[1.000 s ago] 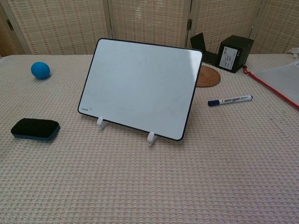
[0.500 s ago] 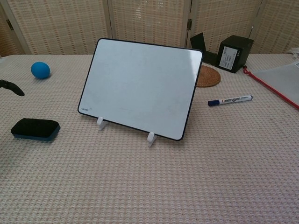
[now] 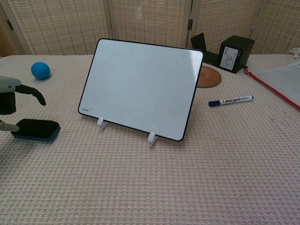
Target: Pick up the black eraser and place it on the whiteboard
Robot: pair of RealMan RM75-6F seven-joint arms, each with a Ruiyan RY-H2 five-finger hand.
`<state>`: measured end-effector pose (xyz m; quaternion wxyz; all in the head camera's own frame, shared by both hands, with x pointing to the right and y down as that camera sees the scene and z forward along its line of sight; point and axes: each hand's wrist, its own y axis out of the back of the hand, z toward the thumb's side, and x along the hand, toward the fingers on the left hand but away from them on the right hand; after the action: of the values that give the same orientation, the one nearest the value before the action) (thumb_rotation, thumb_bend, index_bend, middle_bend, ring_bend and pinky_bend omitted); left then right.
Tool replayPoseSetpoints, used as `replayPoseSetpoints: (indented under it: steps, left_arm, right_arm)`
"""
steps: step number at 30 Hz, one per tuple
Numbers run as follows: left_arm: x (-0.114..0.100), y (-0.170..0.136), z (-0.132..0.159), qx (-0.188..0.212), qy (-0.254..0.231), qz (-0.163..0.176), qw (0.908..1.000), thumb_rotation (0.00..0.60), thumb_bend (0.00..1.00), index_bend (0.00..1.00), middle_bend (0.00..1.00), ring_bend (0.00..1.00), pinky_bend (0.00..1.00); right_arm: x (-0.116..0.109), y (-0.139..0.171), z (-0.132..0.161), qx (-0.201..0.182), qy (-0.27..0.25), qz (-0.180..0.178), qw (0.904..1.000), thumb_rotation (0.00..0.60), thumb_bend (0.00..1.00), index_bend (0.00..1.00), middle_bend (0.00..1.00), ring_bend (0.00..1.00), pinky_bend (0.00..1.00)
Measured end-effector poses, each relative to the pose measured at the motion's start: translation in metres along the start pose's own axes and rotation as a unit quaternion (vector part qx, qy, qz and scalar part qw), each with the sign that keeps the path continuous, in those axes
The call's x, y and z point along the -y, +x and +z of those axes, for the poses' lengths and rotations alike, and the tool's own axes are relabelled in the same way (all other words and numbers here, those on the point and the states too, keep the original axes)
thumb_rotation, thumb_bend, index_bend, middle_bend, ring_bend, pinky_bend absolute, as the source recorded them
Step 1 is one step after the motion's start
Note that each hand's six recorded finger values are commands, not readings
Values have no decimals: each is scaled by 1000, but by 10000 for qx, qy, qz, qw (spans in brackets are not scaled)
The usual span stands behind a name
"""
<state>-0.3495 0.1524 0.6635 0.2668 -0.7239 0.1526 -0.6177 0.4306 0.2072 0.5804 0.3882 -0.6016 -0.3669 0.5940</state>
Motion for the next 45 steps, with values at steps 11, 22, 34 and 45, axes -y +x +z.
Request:
replayPoseSetpoints:
  steps: [11,22,34,45]
  left_arm:
    - [10,20,-2,-96,-47,-352,9993,600,375,241,1000,957,1000]
    - [18,29,-10,-247,-30,-543,9982,600,375,247,1000,951,1000]
    - [23,40,-19,-338,-84,-531,9980,600,375,323,1000,943,1000]
    - [28,43,-22,-363,-121,-592,9975,600,375,423,1000,943,1000]
  right_arm:
    - [1,-2,-2,31,6,16,10000,600,313,0,0,0,0]
    - [1,-4,-3,50,14,8,10000,600,312,0,0,0,0]
    - [1,-3,-3,79,25,-6,10000,600,312,0,0,0,0]
    - [2,-4,-2,74,30,17,10000,600,312,0,0,0,0]
